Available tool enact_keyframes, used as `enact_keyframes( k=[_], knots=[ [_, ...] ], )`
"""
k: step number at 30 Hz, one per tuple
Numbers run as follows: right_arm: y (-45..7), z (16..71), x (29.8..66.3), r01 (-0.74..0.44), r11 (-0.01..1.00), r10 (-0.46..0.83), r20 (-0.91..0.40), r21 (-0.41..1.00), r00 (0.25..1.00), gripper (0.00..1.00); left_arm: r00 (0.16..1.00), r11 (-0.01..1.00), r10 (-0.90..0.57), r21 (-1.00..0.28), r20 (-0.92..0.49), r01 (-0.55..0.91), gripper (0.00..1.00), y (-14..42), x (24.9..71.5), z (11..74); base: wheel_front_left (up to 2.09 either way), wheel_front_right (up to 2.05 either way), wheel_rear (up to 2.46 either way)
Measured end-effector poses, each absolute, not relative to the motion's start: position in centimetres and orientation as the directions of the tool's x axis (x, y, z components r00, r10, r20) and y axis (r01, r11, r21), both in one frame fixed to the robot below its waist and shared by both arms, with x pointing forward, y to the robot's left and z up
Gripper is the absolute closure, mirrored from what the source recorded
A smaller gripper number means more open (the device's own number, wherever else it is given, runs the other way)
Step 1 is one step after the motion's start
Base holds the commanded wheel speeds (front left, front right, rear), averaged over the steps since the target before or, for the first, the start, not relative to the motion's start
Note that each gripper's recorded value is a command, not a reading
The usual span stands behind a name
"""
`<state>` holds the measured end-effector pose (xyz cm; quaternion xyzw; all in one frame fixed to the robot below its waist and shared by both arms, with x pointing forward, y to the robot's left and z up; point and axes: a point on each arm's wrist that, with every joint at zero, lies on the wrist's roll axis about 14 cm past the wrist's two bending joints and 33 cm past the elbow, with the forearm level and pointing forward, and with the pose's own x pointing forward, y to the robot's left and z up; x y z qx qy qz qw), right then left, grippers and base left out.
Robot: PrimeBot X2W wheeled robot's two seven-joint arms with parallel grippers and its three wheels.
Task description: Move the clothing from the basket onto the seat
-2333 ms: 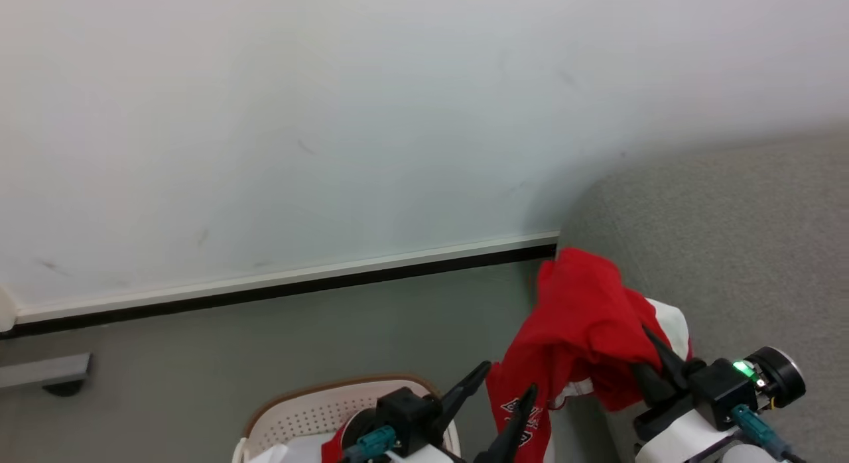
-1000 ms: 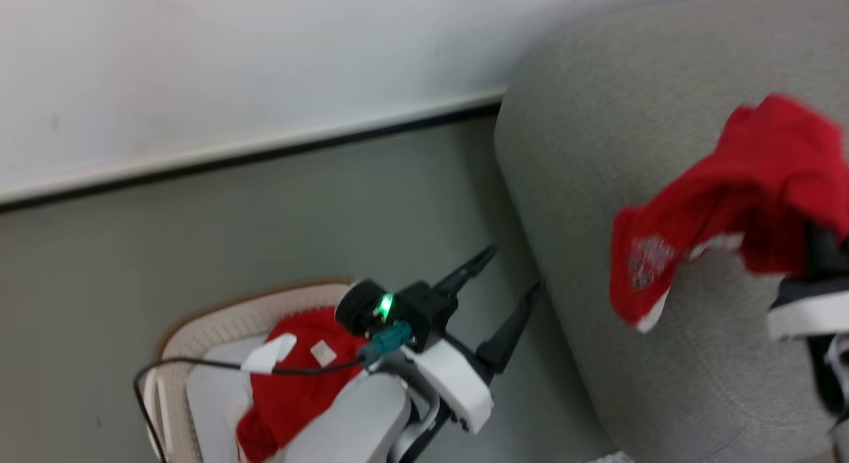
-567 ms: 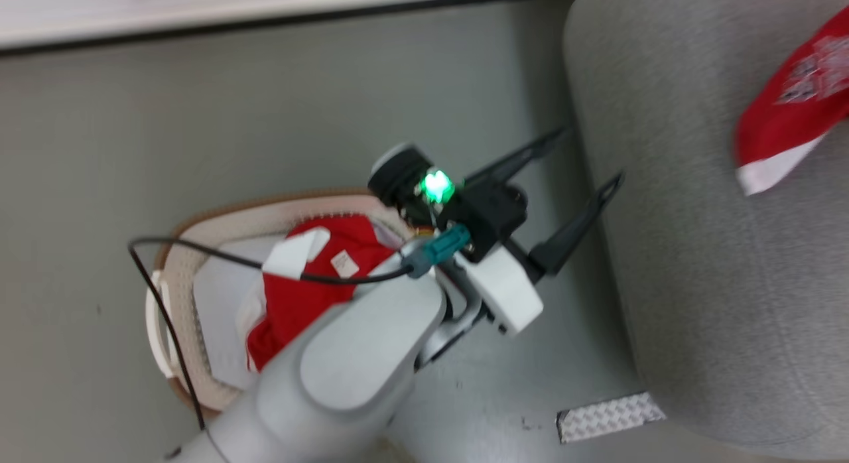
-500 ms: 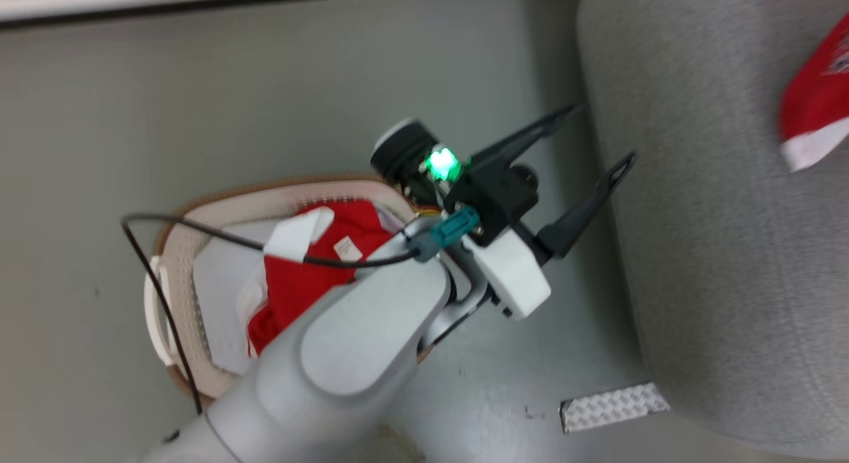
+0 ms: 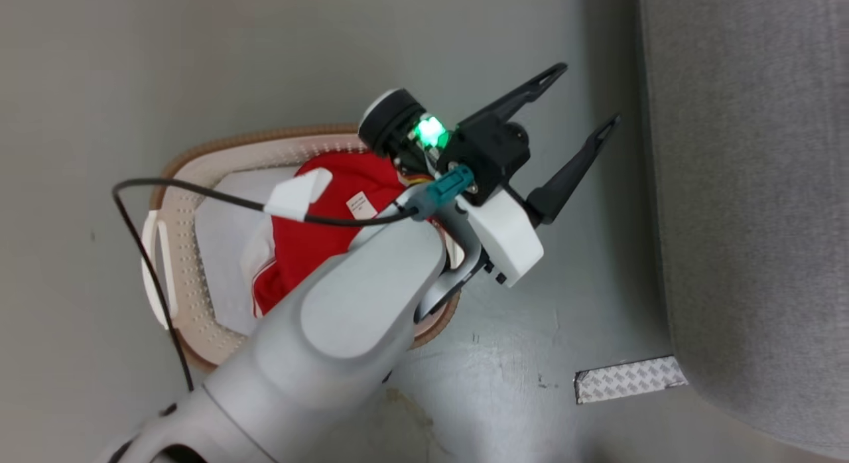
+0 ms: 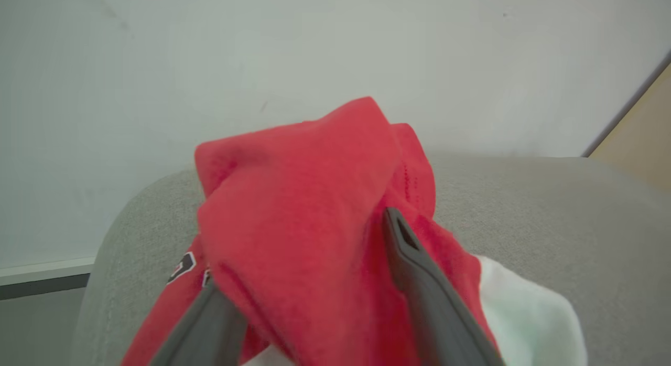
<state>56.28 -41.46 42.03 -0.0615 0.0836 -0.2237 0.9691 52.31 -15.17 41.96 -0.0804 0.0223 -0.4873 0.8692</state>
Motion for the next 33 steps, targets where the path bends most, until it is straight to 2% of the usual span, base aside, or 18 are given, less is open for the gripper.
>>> enact_keyframes(
  k=[6,13,21,27,33],
  knots=[
    [-39.9,42.3,52.7,0.375,0.907,-0.407,-0.161,-0.193,0.899,0.0,0.532,0.52,-0.847,-0.187,0.018,0.834,0.0,-15.0,50.4,42.5,0.0,0.0,0.0],
    [-39.2,45.4,47.3,0.37,0.91,-0.394,-0.111,-0.189,0.912,0.0,0.555,0.545,-0.832,-0.192,0.003,0.817,0.0,-14.1,47.6,44.7,0.0,0.0,0.0],
    [-36.4,48.5,40.9,0.338,0.935,-0.343,-0.031,-0.109,0.939,0.0,0.67,0.654,-0.742,-0.205,0.018,0.729,0.0,-10.2,45.1,48.2,0.0,0.0,0.0],
    [-32.7,49.3,37.0,0.266,0.964,-0.266,0.006,-0.026,0.964,0.0,0.77,0.754,-0.638,-0.219,-0.019,0.619,0.0,-5.3,41.8,48.2,0.0,0.0,0.0],
    [-27.2,49.6,35.3,0.129,0.991,-0.13,0.033,0.026,0.991,0.0,0.862,0.848,-0.506,-0.203,-0.038,0.489,0.0,0.6,38.9,48.0,0.0,0.0,0.0]
  ],
)
